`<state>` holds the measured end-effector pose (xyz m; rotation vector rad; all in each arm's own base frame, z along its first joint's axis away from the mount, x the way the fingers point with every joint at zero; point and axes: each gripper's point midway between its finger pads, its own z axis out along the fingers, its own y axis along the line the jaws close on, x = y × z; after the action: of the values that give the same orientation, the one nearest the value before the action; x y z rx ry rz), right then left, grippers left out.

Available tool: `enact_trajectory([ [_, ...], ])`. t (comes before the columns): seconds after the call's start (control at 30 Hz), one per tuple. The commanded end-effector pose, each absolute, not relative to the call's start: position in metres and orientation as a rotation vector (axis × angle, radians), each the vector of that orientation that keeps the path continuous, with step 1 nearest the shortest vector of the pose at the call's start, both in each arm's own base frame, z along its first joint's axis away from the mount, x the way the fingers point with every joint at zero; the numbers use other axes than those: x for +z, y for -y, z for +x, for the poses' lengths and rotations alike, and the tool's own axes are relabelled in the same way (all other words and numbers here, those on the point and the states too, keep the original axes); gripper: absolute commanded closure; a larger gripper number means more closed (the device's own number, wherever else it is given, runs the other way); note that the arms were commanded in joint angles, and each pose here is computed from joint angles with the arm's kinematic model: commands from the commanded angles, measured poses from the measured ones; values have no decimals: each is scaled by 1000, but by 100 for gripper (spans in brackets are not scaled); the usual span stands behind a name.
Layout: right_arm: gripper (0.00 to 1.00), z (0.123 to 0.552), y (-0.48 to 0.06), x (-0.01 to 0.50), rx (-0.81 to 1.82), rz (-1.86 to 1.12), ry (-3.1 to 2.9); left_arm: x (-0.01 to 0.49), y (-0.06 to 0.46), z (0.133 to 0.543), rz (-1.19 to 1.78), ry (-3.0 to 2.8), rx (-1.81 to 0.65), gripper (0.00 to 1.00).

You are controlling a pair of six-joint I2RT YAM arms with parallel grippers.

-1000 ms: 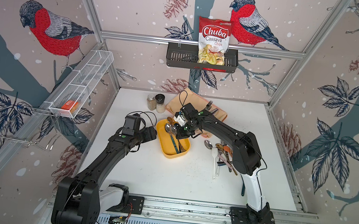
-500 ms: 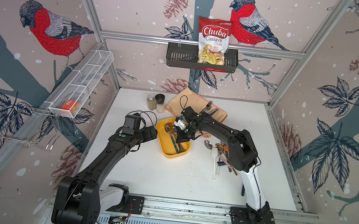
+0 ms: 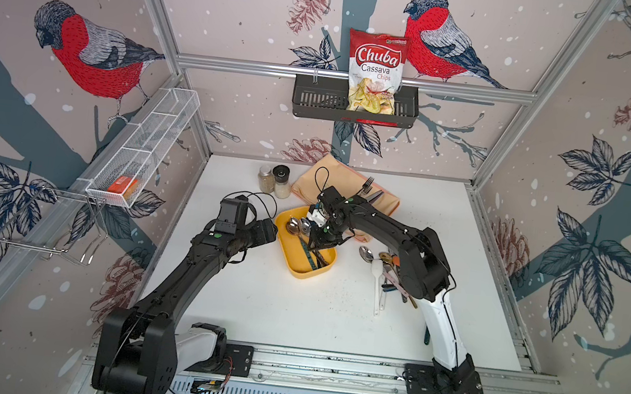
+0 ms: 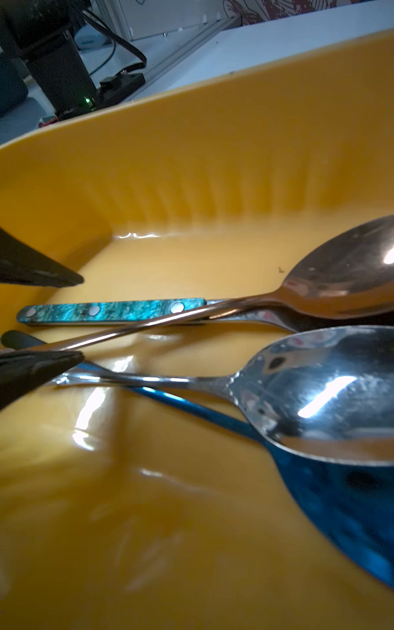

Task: Put the spoon into the storage box
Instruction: Place the spoon in the storage box, then pick up the spoon from the center of the board.

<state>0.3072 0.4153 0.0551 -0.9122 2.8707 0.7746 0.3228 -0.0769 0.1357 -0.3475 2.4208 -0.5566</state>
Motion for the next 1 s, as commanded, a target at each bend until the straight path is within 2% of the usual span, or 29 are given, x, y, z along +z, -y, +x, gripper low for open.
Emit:
enact_trajectory([
  [0.0,62,317,-406,71,621,-904,-2837,143,76,326,-304,-2407,-535,14],
  [0.23,62,334,-387,118,474,-801,-2736,151,84,330,-214,-2407,-480,14],
  [0.43,65,333,-327,135,292,-611,-2733,153,106,334,-91,-2427,-429,14],
  [0.7,67,287,-240,103,162,-397,-2815,144,120,336,-38,-2453,-409,14],
  [0.97,68,256,-208,69,151,-321,-2863,142,125,334,-26,-2460,-414,14],
])
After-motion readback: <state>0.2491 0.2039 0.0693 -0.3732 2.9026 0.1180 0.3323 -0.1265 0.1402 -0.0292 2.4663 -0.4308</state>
